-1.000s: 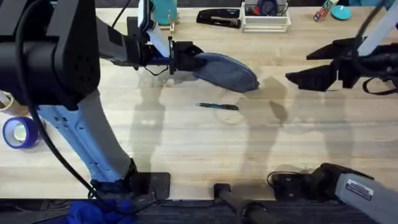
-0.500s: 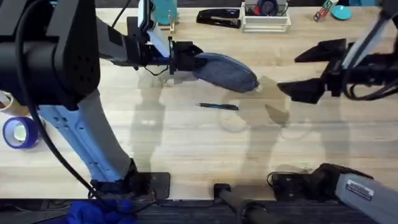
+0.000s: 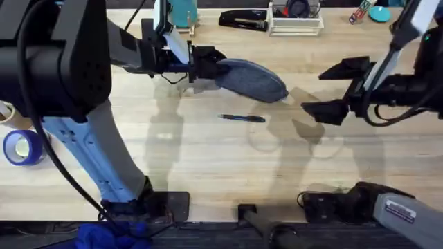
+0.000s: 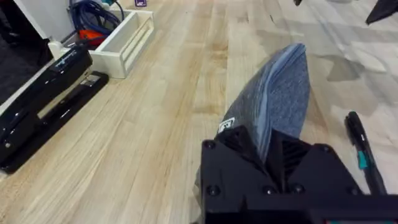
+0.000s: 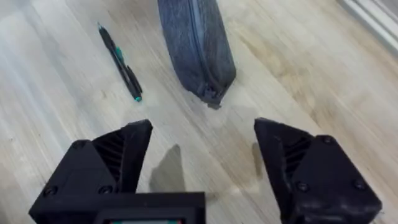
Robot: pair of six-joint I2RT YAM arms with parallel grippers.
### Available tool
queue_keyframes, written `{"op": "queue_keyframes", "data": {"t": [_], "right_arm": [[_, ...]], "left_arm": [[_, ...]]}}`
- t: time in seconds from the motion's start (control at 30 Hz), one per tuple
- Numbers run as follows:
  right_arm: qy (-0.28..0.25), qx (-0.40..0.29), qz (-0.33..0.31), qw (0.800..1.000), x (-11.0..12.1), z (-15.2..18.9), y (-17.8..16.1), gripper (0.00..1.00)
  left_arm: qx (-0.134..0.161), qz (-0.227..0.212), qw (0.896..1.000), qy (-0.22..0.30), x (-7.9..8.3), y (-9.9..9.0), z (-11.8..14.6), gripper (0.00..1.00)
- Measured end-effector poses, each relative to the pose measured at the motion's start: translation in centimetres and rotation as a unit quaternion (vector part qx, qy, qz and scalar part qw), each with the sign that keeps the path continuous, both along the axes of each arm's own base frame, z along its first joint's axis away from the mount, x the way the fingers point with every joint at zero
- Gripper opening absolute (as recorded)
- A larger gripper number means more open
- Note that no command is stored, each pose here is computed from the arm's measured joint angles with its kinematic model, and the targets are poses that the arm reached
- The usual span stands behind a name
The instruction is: Unzip the bag, pick up the pens from the table one at a time and place them inside, then zip the bag closed.
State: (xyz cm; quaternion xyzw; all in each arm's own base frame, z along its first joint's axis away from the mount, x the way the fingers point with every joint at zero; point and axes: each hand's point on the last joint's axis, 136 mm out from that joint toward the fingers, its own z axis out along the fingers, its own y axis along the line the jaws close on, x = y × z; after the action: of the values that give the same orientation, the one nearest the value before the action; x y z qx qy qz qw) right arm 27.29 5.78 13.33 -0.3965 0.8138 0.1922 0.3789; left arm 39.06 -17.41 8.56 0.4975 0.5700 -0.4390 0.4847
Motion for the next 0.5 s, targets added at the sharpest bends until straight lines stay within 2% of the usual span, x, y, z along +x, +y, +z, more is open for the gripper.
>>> {"op": "queue_keyframes", "data": {"t": [0.23,0.5], "right_arm": [[-0.013,-0.005,0.020,1.000,-0.1,-1.0,0.8,0.997],[-0.045,-0.031,0.079,0.995,-1.2,-2.9,2.0,0.997]], "left_arm": [[0.000,0.000,1.000,0.000,0.0,0.0,0.0,0.042],[0.000,0.000,1.000,0.000,0.0,0.0,0.0,0.043]]}}
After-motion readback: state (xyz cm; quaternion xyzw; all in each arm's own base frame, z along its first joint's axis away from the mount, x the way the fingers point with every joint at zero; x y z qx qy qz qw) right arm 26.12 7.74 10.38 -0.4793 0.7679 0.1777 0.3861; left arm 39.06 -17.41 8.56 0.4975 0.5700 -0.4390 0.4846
